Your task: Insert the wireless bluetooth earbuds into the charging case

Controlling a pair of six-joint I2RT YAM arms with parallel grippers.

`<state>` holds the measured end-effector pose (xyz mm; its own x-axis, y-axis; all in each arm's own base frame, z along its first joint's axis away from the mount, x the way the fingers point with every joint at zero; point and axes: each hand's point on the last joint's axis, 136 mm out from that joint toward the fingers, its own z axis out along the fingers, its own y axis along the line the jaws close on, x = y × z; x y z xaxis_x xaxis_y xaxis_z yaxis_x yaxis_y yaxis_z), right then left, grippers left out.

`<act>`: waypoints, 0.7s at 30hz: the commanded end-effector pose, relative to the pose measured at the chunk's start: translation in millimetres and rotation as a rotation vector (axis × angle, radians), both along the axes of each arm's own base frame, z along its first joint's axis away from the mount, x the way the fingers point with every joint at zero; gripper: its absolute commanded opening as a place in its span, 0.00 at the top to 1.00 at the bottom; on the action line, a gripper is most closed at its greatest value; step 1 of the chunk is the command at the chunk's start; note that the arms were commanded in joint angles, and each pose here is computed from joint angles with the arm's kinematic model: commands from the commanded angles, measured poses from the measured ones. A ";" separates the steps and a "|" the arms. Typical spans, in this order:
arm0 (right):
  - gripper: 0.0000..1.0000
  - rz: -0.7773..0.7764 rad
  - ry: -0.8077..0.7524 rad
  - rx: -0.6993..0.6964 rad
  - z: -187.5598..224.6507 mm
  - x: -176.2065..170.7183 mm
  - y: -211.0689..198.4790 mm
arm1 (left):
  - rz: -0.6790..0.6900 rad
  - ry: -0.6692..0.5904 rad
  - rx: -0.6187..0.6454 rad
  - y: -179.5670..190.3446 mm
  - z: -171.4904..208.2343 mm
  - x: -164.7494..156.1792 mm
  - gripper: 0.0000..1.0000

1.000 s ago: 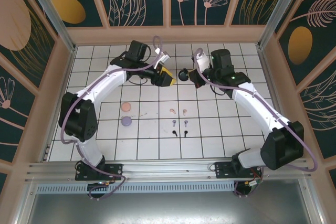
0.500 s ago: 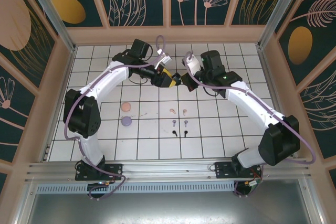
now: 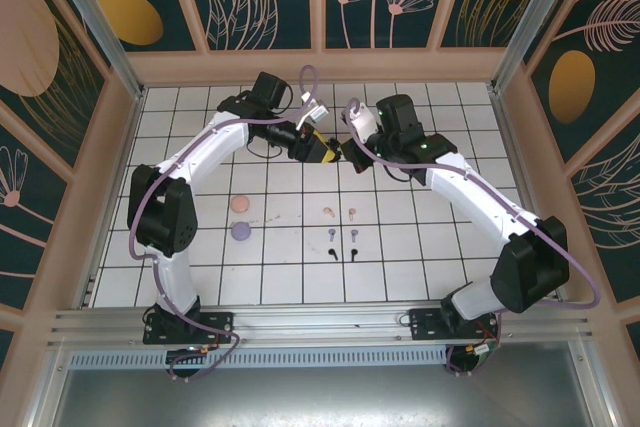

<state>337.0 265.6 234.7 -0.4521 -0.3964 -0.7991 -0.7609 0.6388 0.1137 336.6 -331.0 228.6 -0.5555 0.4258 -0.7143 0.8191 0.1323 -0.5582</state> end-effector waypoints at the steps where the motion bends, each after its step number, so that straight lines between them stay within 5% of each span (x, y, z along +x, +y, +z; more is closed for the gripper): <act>1: 1.00 0.015 -0.031 -0.012 8.6 2.0 2.6 | -0.030 -0.004 -0.026 -1.5 7.3 -1.6 0.65; 10: 1.00 0.023 -0.047 -0.013 11.8 -0.6 9.2 | -0.041 0.006 -0.039 -2.4 8.0 -3.0 0.78; 14: 1.00 -0.007 -0.067 -0.005 18.4 5.3 8.5 | -0.049 0.007 -0.048 -2.6 8.6 -4.9 0.95; 21: 0.51 -0.112 -0.108 0.019 46.5 13.9 -4.0 | 0.021 -0.049 -0.088 -2.2 10.2 3.8 1.00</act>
<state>346.9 263.9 246.5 -0.4366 -0.3898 -0.8108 -0.7225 0.6890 0.0578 335.8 -331.9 226.1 -0.5564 0.4059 -0.7250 0.8177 0.1124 -0.5646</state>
